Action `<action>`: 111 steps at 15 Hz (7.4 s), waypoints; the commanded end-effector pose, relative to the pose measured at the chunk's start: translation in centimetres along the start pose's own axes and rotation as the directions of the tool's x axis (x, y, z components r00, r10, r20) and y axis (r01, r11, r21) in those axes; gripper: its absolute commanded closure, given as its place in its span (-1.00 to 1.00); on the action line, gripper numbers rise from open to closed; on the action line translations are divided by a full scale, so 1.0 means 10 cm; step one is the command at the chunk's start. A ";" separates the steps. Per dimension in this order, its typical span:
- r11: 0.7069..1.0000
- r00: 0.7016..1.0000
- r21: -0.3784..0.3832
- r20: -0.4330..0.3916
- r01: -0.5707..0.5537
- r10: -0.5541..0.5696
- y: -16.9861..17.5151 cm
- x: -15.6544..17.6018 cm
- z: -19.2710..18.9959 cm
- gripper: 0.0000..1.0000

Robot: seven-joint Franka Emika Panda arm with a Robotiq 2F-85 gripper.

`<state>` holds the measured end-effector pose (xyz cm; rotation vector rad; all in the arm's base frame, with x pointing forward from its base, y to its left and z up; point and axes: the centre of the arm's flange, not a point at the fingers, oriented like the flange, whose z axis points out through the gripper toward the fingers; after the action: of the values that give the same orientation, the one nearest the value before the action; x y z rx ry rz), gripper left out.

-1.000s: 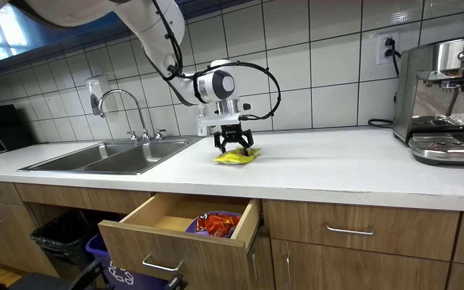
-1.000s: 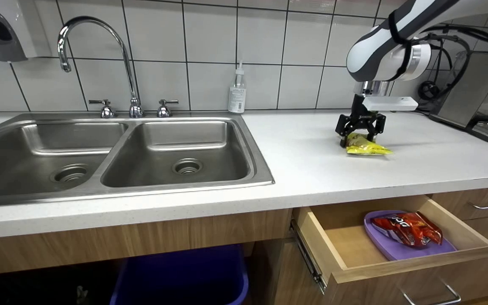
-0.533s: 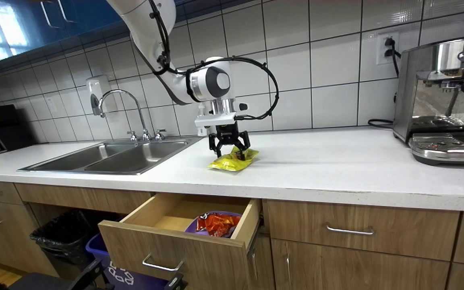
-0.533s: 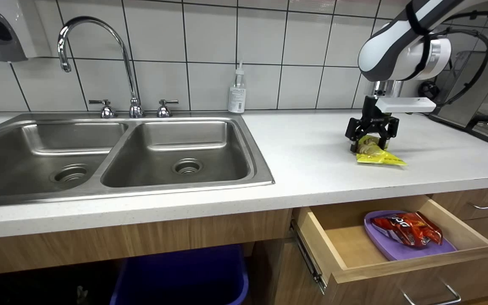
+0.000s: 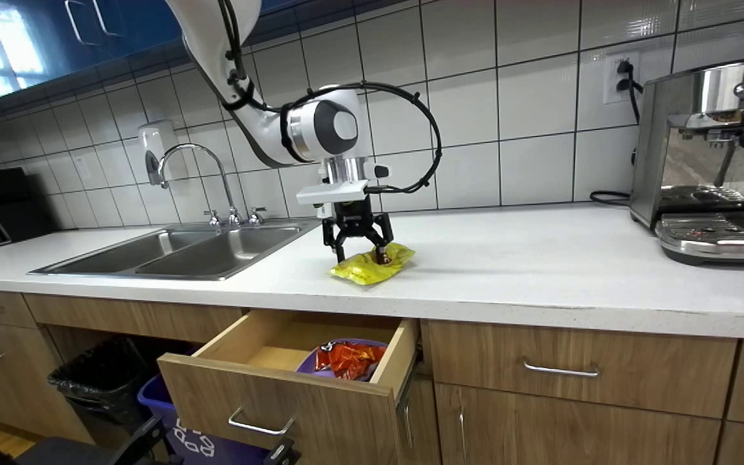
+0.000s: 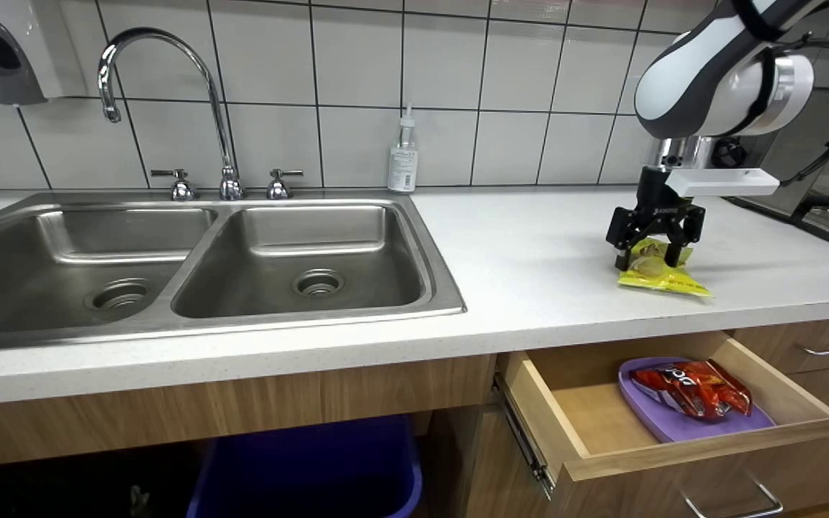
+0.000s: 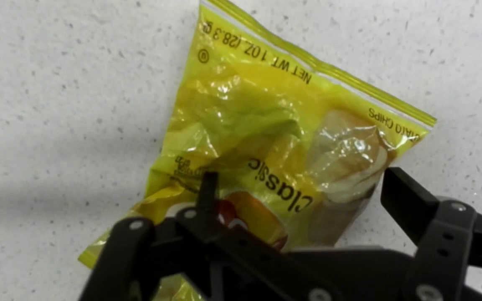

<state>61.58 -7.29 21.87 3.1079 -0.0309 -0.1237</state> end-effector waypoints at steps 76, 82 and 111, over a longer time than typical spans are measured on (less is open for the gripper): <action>0.991 0.932 0.043 0.335 0.129 -0.136 -0.68 -2.57 0.16 -1.00; 0.989 0.926 0.030 0.348 0.145 -0.147 -0.66 -2.58 0.31 -1.00; 0.984 0.933 -0.031 0.327 0.173 -0.154 -0.62 -2.25 1.08 -1.00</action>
<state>37.31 -0.44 13.32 3.0014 0.2499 -0.6678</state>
